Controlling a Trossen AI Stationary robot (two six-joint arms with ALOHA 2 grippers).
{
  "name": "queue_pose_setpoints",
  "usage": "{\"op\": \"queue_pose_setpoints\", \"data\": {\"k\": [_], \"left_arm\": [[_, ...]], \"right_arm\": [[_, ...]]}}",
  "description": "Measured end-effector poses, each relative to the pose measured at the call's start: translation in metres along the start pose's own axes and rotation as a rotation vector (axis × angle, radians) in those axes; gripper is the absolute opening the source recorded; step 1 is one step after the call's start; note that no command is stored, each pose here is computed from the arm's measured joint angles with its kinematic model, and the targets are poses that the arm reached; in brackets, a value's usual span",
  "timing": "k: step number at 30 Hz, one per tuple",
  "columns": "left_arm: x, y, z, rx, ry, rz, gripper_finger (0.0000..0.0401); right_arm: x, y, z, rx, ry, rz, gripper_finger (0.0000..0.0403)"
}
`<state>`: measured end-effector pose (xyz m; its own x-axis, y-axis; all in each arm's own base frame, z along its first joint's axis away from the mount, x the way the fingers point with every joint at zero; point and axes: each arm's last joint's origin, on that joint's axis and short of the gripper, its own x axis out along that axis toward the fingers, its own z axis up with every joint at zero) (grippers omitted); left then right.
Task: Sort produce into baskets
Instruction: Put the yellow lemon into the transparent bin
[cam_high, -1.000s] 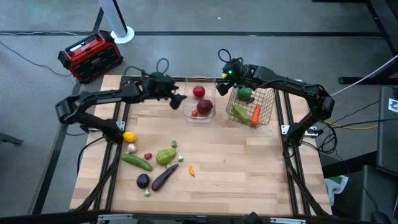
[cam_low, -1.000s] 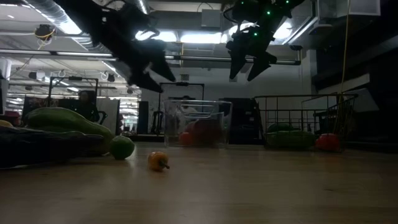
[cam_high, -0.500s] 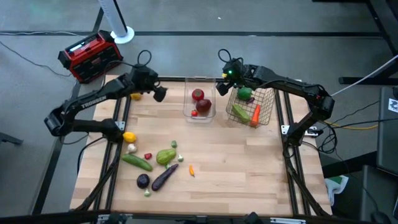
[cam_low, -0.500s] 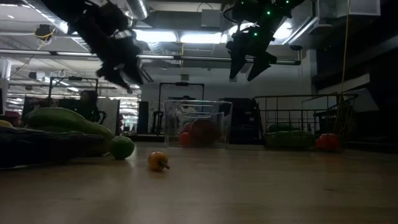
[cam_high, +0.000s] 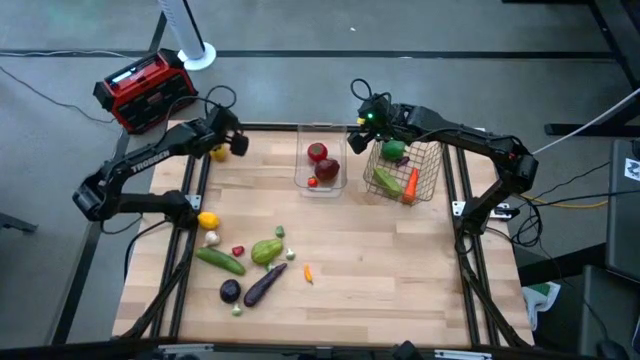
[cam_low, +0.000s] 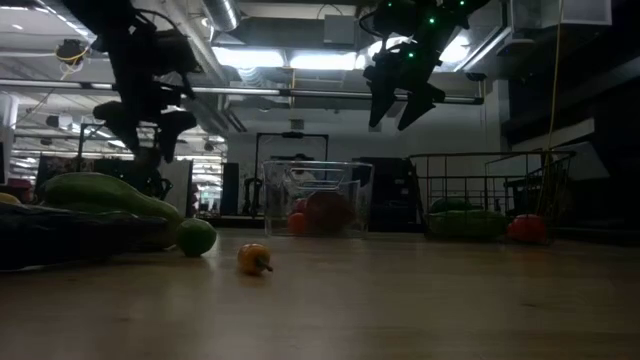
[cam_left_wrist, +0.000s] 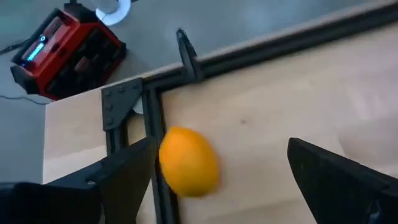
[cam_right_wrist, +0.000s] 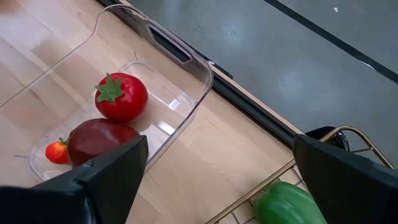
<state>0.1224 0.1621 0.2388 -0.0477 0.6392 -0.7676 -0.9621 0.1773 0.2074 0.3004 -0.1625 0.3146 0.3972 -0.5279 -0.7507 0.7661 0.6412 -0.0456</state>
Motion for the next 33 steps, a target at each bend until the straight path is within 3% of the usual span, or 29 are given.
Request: {"op": "queue_pose_setpoints", "data": {"k": [6, 17, 33], "left_arm": [[0.008, -0.005, 0.005, -0.101, -0.03, 0.025, 0.0359], [0.037, -0.018, 0.001, -0.054, 0.041, 0.186, 0.0359], [0.067, -0.032, -0.007, -0.06, 0.196, 0.302, 0.0359]], "right_arm": [[0.0, 0.0, 0.0, 0.0, 0.0, 0.0, 0.0397], [0.0, 0.001, 0.0, 0.0, 0.006, 0.023, 0.0397], [0.0, 0.002, -0.001, 0.0, 0.024, 0.084, 0.0397]]}}
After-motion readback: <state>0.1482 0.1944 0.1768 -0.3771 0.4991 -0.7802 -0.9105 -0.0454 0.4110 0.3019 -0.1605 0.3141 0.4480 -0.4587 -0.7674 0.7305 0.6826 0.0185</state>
